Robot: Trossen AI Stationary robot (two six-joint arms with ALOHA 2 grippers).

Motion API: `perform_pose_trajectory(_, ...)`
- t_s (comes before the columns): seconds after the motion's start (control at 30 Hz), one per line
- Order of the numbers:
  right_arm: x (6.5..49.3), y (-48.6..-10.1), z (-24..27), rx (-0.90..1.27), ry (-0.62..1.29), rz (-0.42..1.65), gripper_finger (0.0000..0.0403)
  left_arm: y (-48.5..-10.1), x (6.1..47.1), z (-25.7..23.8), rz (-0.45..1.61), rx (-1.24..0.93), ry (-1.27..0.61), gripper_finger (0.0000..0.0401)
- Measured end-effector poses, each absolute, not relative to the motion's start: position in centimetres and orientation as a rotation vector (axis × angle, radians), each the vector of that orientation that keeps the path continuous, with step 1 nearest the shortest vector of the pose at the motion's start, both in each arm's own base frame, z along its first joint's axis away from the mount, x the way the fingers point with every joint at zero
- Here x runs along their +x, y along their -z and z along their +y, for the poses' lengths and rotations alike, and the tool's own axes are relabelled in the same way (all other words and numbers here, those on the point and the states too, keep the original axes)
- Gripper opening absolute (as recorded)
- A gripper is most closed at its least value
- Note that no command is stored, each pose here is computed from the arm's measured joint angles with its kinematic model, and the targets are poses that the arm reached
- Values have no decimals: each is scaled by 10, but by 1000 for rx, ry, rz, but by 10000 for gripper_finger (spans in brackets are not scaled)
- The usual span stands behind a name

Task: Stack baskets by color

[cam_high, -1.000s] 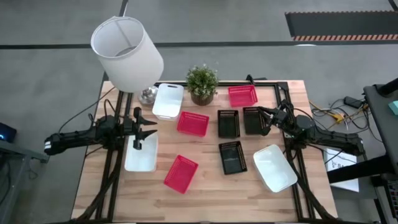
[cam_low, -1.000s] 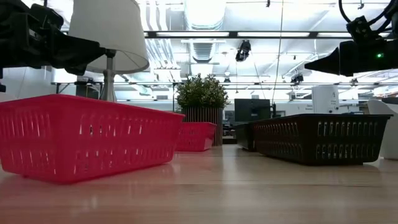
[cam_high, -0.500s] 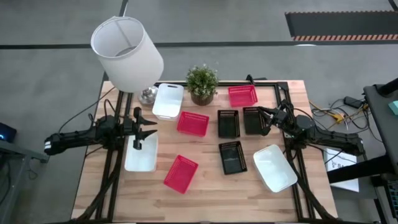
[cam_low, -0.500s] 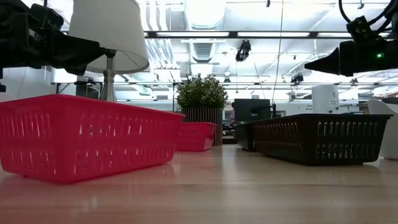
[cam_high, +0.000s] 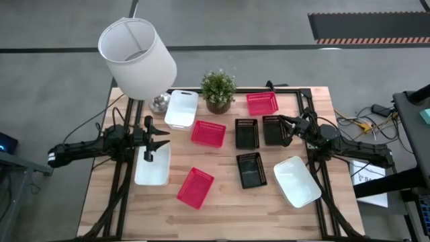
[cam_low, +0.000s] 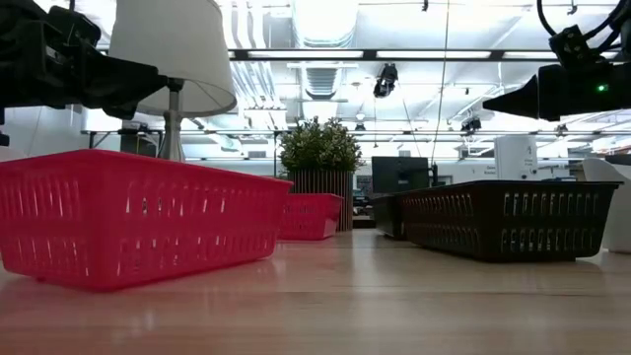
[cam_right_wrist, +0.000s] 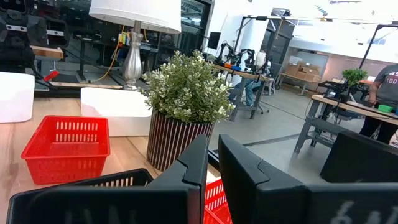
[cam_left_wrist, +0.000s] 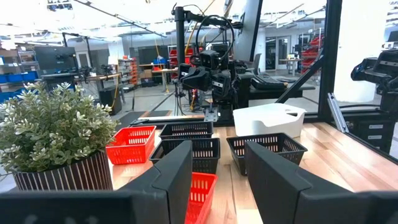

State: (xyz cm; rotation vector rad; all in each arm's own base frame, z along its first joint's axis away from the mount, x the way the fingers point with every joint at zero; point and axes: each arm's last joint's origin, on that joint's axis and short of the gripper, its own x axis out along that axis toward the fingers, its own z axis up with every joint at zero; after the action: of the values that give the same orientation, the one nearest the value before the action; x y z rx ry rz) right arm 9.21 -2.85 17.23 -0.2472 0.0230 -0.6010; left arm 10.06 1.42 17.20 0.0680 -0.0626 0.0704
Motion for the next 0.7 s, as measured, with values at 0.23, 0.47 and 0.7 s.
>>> perform_pose_trajectory(0.23,92,-172,-28,-247,601,23,31,-174,100,14,-81,71,-71,132)
perform_pose_trajectory(0.47,92,-172,-28,-246,600,22,31,-182,99,14,-164,80,-73,132)
perform_pose_trajectory(0.7,92,-172,-28,-78,592,-30,31,-194,97,14,-294,-14,-60,132)
